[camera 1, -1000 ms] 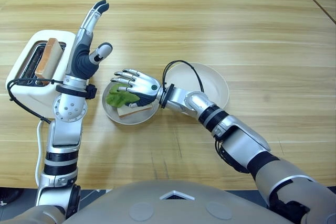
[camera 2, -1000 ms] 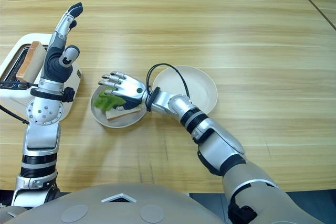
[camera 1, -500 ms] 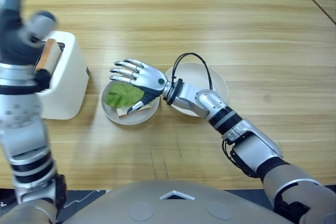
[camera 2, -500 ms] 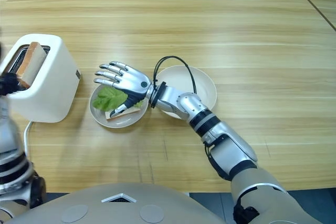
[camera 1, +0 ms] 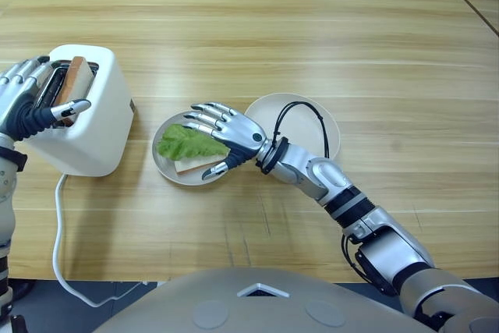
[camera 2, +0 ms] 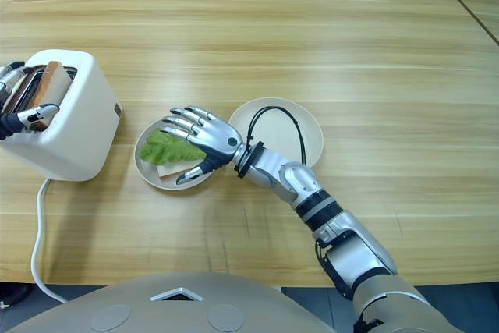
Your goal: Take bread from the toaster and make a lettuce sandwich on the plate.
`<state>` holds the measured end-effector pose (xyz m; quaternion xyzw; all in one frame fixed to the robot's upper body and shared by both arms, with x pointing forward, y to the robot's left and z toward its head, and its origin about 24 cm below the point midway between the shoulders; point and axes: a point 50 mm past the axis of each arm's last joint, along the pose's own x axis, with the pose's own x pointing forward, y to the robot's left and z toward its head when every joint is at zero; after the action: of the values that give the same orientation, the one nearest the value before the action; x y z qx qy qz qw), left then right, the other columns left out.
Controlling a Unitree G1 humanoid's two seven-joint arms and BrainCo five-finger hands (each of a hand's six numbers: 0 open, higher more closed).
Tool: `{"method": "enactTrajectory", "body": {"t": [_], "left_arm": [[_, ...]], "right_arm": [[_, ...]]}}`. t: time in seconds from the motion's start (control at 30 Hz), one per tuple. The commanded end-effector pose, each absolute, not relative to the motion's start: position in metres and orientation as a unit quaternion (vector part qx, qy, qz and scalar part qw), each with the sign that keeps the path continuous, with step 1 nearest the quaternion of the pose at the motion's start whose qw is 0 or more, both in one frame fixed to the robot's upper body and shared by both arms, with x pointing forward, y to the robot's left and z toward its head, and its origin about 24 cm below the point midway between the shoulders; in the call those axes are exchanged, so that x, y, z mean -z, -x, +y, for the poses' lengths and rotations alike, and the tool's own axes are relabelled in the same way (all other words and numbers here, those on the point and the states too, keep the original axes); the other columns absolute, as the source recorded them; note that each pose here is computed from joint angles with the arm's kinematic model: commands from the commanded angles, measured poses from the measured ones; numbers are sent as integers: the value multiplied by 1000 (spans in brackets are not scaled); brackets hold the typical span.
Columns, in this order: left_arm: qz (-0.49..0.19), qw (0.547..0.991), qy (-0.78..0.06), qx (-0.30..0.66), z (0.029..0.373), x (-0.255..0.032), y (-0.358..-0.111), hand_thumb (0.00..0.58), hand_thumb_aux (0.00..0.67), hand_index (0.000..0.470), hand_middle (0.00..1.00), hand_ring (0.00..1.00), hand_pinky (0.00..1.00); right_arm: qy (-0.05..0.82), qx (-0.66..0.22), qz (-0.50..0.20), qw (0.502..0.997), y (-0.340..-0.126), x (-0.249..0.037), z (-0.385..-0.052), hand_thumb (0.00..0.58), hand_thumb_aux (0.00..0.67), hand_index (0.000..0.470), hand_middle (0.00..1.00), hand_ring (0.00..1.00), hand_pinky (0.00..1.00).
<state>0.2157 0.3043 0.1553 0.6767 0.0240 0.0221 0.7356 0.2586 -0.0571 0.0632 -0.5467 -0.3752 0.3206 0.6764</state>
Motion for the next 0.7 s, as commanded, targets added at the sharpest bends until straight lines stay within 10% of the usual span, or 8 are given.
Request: {"method": "enactTrajectory", "body": {"t": [0.03,0.23,0.27,0.3,0.33,0.7], "left_arm": [[42,737,-675,-9,306,-147,-219,0,0,0,0,0,0],[44,740,-671,-13,306,-144,-220,0,0,0,0,0,0],[37,742,-669,-15,306,-145,-221,100,60,42,0,0,0],[27,747,-664,-20,304,-147,-222,443,344,241,0,0,0],[16,752,-659,-24,303,-150,-223,580,670,470,0,0,0],[-48,789,-611,-40,295,-162,-223,580,670,470,0,0,0]], "right_arm": [[545,-318,-374,680,-259,-65,-56,0,0,0,0,0,0],[540,-320,-374,683,-257,-63,-54,0,0,0,0,0,0],[539,-320,-373,684,-257,-63,-54,0,0,0,0,0,0],[539,-320,-372,684,-257,-62,-54,0,0,0,0,0,0],[540,-320,-372,684,-257,-62,-54,0,0,0,0,0,0],[540,-319,-371,685,-258,-61,-55,0,0,0,0,0,0]]}}
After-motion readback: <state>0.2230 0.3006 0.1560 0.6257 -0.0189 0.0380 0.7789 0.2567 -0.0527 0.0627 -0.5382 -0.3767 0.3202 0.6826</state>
